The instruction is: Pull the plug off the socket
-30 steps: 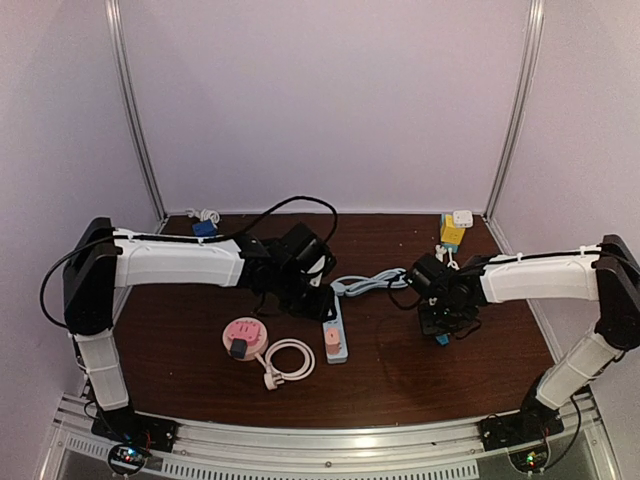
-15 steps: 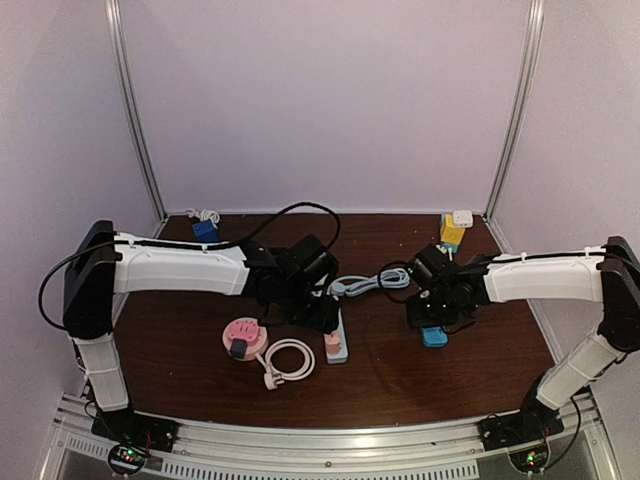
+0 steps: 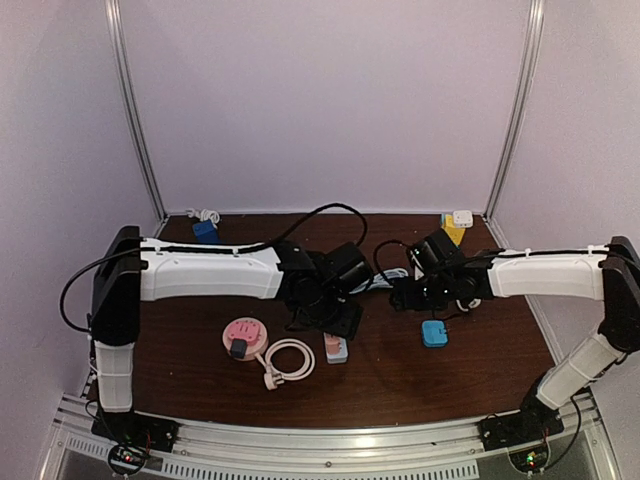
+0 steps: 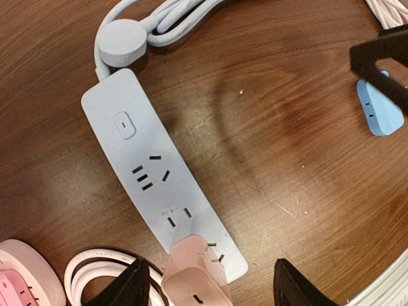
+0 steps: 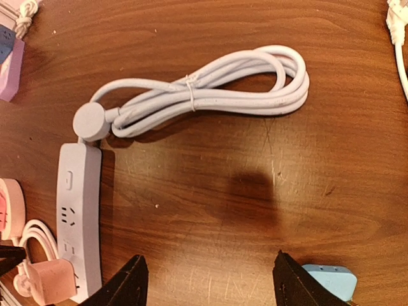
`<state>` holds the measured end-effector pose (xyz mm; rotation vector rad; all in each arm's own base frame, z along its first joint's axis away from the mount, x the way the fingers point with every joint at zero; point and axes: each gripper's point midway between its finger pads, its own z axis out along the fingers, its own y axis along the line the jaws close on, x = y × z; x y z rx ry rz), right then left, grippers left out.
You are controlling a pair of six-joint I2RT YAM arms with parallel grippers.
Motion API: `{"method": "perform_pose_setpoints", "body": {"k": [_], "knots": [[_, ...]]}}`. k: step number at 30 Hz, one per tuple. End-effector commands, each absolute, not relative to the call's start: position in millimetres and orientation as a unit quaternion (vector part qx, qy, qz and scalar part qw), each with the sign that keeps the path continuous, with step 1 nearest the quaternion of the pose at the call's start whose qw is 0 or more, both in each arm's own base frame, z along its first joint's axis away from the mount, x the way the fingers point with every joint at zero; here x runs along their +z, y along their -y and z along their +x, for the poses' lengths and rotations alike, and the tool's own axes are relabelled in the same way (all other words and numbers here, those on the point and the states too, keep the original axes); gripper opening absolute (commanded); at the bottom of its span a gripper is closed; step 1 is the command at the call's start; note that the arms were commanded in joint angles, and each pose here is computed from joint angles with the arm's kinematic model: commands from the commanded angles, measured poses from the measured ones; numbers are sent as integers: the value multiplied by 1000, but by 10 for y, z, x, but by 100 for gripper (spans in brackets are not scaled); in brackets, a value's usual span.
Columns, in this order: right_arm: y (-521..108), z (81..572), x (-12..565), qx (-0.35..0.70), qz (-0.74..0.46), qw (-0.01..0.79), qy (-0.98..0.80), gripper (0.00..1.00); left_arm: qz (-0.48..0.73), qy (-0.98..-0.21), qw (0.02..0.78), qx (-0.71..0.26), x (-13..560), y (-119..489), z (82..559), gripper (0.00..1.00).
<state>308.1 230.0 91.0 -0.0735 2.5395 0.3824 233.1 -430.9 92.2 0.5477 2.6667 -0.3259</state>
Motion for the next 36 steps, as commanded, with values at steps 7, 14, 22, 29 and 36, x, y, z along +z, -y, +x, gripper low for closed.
{"method": "perform_pose_setpoints", "body": {"k": [7, 14, 22, 29, 36], "knots": [[-2338, 3308, 1250, 242, -9, 311, -919, 68, 156, -968, 184, -67, 729, 4242, 2284, 59], [-2439, 3291, 1154, 251, -34, 291, -923, 69, 143, -971, 179, -61, 664, 4207, 2248, 39], [-2737, 3284, 1144, 317, -56, 263, -910, 71, 149, -966, 195, -79, 774, 4057, 2402, 10], [-2930, 3291, 1109, 367, -39, 247, -896, 72, 130, -962, 216, -105, 911, 3871, 2686, 4], [-3363, 3425, 1225, 470, -13, 230, -852, 54, 160, -954, 240, -87, 983, 3785, 2919, 5]]}}
